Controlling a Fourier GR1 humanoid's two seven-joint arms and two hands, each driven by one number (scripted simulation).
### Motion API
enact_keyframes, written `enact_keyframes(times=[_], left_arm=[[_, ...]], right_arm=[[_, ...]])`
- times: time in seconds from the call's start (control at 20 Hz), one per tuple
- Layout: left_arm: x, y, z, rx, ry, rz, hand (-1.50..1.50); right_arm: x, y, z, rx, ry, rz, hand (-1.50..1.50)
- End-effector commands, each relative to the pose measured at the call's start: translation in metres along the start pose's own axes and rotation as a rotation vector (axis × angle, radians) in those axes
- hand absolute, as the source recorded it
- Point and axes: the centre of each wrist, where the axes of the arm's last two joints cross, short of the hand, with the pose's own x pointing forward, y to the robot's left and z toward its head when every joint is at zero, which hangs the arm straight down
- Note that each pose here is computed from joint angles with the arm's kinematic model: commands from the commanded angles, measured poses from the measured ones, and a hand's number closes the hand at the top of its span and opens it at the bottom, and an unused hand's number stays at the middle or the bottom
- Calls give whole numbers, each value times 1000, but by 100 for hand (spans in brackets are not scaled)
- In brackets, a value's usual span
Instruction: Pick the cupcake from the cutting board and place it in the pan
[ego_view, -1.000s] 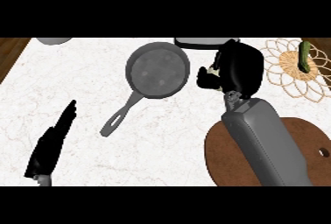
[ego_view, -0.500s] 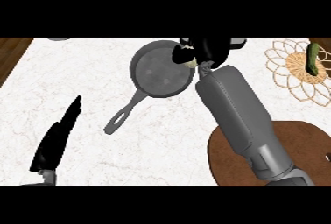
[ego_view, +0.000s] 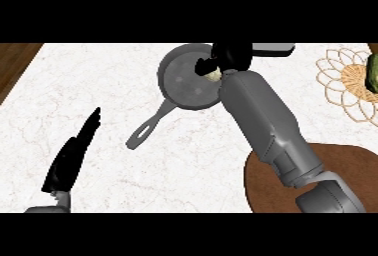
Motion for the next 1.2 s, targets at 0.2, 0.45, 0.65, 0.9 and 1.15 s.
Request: enact_keyframes(times=[0.2,0.45,0.65,0.9,1.15], left_arm=[[19,-13,-7,-51,-40,12,0],[11,-16,-8,-54,-35,-5,0],[19,-12,-10,-54,-34,6,0],[9,-8,-13,-29,-24,-14,0],[11,-4,-7,-26,-11,7,0]], right_arm=[[-25,12,-11,201,176,-238,150],[-41,18,-14,242,232,-413,-150],[-30,7,-16,61,139,-519,-150],[-25,-4,-20,-139,126,-653,-150],[-40,-2,-24,-308,223,-755,-150]])
